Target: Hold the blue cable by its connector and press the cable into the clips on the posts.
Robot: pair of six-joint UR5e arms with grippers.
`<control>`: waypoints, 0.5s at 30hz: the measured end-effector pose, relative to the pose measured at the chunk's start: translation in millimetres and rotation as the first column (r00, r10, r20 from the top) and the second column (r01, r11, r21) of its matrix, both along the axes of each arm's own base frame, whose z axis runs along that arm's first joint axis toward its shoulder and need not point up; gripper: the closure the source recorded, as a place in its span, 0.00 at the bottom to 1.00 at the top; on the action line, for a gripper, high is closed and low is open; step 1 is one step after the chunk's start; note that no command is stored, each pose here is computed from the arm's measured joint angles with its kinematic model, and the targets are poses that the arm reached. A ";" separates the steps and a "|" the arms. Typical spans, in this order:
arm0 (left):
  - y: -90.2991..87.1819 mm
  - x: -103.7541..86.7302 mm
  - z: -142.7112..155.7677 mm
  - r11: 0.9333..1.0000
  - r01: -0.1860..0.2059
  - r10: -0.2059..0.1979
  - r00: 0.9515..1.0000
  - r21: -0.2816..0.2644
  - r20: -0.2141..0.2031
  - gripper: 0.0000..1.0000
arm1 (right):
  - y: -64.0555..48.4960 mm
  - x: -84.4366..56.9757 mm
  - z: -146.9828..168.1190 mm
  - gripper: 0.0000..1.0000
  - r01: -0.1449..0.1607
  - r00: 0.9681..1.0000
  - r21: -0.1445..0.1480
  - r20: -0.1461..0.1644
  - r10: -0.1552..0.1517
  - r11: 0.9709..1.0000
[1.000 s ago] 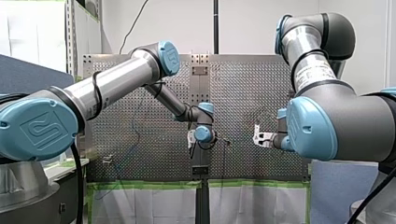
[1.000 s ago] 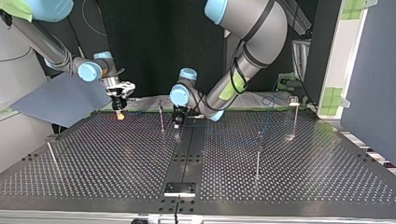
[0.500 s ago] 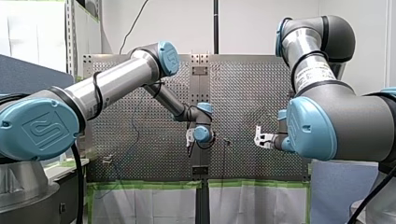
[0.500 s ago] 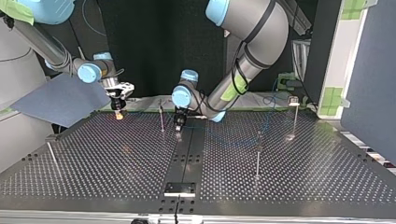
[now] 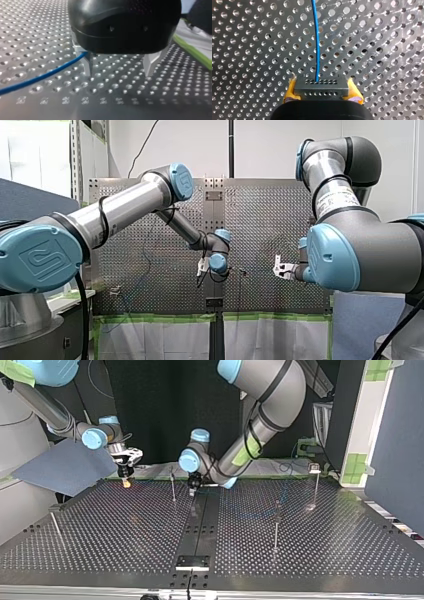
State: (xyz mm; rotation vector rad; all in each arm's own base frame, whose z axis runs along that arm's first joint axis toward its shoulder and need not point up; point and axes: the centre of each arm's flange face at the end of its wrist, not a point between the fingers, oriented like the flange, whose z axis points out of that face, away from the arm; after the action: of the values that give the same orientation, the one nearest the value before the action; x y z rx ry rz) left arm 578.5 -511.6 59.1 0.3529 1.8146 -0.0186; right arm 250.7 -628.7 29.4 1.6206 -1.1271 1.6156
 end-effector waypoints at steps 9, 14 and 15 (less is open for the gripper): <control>-24.4 -43.6 21.0 0.999 0.034 -0.034 0.998 -0.005 -0.056 0.00 | 0.0 -6.5 -1.8 1.00 0.005 1.000 0.023 0.001 -0.005 1.000; -33.8 -70.2 37.0 1.000 0.028 -0.028 0.998 -0.011 -0.063 0.00 | -0.7 -8.6 -1.7 1.00 0.001 1.000 0.026 0.007 -0.001 1.000; -34.3 -72.9 40.2 1.000 0.026 -0.027 0.998 -0.015 -0.058 0.00 | -0.8 -8.9 -1.6 1.00 0.000 1.000 0.026 0.008 -0.001 1.000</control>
State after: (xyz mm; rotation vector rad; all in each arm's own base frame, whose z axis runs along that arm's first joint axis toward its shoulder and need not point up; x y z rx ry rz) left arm 505.6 -545.9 99.3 0.3699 1.8664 -0.0609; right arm 241.8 -629.5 27.8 1.6318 -1.1573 1.6145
